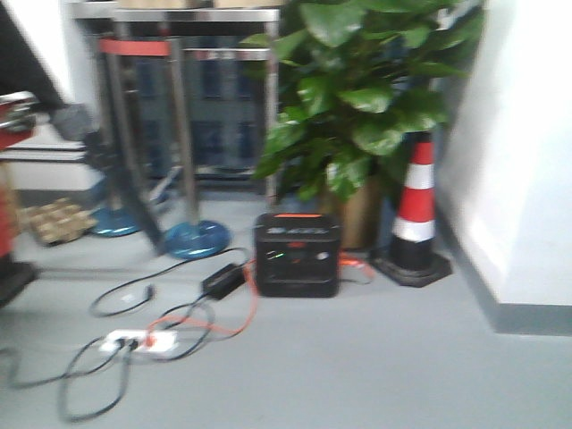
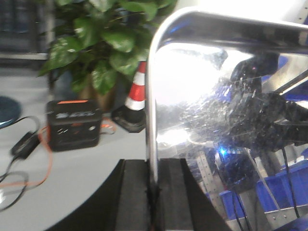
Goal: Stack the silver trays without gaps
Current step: 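Turn the base past the plant and cone toward another rack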
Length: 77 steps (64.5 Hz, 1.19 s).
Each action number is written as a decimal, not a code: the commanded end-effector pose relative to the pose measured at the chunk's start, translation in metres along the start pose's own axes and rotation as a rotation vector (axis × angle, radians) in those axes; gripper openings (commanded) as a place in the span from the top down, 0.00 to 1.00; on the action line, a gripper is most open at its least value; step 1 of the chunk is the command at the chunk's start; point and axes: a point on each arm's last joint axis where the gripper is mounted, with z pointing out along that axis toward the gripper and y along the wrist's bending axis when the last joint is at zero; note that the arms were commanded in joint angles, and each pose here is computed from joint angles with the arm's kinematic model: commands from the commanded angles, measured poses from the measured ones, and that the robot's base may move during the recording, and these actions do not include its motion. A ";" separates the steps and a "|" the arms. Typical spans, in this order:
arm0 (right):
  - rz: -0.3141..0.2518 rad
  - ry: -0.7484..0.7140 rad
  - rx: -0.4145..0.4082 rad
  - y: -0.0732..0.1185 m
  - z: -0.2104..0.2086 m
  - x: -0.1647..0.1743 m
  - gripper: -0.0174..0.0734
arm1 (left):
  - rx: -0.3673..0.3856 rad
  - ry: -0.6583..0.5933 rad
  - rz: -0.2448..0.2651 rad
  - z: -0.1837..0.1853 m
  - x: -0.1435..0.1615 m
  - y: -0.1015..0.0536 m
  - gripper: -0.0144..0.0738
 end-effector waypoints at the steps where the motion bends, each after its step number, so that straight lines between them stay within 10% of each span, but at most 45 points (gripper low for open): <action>1: -0.007 -0.100 -0.149 0.018 -0.001 -0.009 0.90 | 0.070 -0.061 -0.072 -0.005 -0.009 -0.012 0.86; 77: -0.007 -0.102 -0.150 0.018 -0.001 -0.009 0.90 | 0.070 -0.063 -0.072 -0.005 -0.009 -0.012 0.86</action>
